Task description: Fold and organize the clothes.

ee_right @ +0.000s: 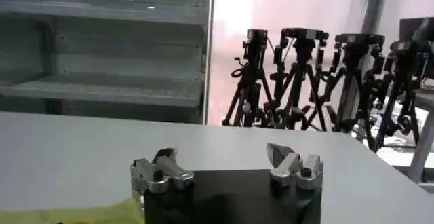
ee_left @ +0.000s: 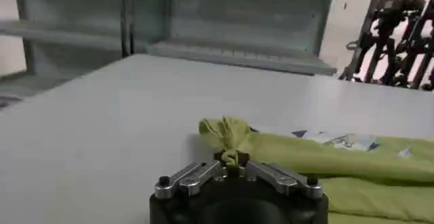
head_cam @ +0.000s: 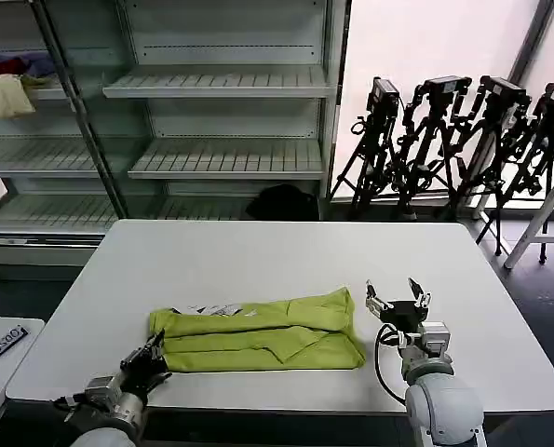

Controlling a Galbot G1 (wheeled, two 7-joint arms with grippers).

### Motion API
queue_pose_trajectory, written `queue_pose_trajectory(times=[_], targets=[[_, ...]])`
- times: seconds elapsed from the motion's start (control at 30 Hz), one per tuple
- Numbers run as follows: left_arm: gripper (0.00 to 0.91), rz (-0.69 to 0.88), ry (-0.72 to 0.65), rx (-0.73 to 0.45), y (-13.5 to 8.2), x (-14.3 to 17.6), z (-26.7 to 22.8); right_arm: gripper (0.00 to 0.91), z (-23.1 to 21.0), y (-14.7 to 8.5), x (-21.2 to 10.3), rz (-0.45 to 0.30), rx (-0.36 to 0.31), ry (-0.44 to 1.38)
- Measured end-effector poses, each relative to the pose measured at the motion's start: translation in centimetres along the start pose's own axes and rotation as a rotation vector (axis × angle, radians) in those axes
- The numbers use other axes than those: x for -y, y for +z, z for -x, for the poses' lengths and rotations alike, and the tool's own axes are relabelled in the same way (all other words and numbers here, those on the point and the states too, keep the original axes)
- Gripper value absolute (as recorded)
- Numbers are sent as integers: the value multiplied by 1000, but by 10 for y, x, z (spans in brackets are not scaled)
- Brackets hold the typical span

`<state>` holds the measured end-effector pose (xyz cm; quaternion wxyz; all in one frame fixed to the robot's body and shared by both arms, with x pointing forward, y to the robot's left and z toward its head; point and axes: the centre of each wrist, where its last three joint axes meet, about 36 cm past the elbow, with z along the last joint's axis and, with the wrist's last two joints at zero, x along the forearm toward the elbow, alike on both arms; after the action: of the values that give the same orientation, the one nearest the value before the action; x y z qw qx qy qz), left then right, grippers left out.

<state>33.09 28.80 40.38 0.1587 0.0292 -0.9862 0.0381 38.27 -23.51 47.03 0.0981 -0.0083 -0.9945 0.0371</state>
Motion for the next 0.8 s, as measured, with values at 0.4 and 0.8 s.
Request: queue_pose_trajectory(times=[0.4, 0.8], targets=[[0, 281, -68, 117, -49, -92, 19, 907, 1, 7, 9, -7, -7, 15], [0, 470, -32, 156, -98, -109, 7, 907, -1, 14, 7, 0, -20, 17]])
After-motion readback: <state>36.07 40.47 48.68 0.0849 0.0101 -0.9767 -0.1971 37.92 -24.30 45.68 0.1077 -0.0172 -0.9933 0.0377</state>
